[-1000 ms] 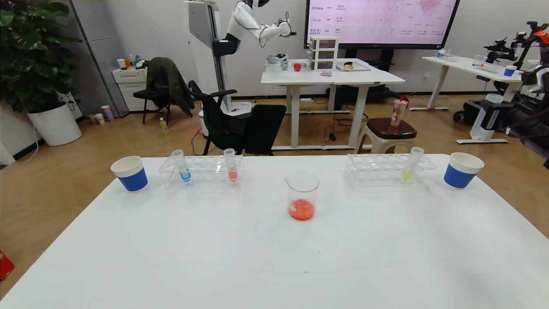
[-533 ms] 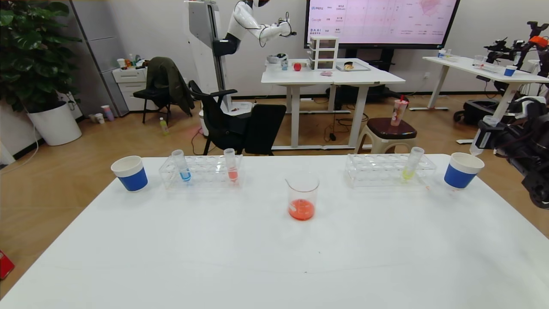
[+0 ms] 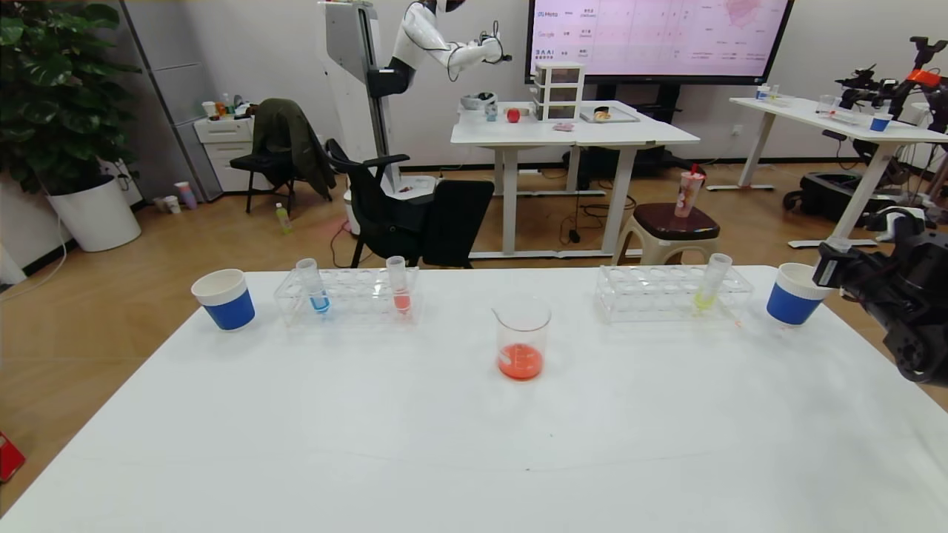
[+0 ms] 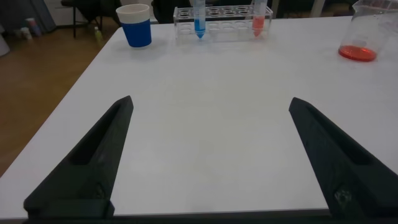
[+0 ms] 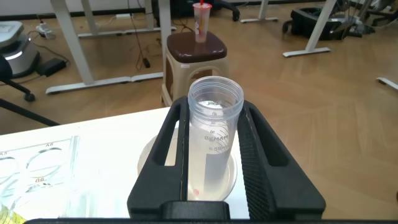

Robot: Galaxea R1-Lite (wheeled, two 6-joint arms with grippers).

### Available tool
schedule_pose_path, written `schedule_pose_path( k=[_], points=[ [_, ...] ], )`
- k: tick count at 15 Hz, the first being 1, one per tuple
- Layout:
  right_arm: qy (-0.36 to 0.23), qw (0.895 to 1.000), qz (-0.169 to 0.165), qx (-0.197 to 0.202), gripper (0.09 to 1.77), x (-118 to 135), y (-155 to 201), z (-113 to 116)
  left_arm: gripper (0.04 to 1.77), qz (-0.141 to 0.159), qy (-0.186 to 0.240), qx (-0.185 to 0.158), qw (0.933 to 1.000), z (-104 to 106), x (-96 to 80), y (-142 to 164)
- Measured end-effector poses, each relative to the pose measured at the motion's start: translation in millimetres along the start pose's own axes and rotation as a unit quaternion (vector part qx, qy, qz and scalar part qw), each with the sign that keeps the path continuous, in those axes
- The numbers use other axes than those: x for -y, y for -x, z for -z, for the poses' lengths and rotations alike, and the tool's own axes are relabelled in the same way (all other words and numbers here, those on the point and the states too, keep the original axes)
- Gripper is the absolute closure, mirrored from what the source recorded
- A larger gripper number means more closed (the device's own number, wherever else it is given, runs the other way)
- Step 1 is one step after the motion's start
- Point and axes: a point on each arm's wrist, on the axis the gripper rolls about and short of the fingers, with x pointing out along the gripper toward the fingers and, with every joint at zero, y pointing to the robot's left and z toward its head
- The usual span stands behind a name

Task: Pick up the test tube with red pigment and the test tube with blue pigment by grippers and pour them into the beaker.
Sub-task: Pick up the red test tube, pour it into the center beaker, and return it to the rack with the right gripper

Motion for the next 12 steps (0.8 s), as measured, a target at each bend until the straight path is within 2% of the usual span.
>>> schedule_pose_path(
  k=[4, 5, 7, 8, 9, 12],
  points=[
    [0.0, 1.0, -0.001, -0.002, 1.32, 0, 2, 6, 0.06, 0.0, 0.0, 0.0, 1.0, 0, 0.0, 0],
    [0.0, 1.0, -0.001, 0.004, 1.15, 0, 3, 6, 0.06, 0.0, 0.0, 0.0, 1.0, 0, 0.0, 0],
    [0.0, 1.0, -0.002, 0.002, 0.44, -2, 3, 9, 0.06, 0.0, 0.0, 0.0, 1.0, 0, 0.0, 0],
    [0.0, 1.0, -0.004, -0.001, 0.21, -4, 4, 11, 0.06, 0.0, 0.0, 0.0, 1.0, 0, 0.0, 0],
    [0.0, 1.0, -0.005, -0.002, 0.12, -5, 5, 11, 0.06, 0.0, 0.0, 0.0, 1.0, 0, 0.0, 0],
    [0.0, 1.0, -0.014, 0.001, 0.12, -11, 6, 8, 0.06, 0.0, 0.0, 0.0, 1.0, 0, 0.0, 0]
  ],
)
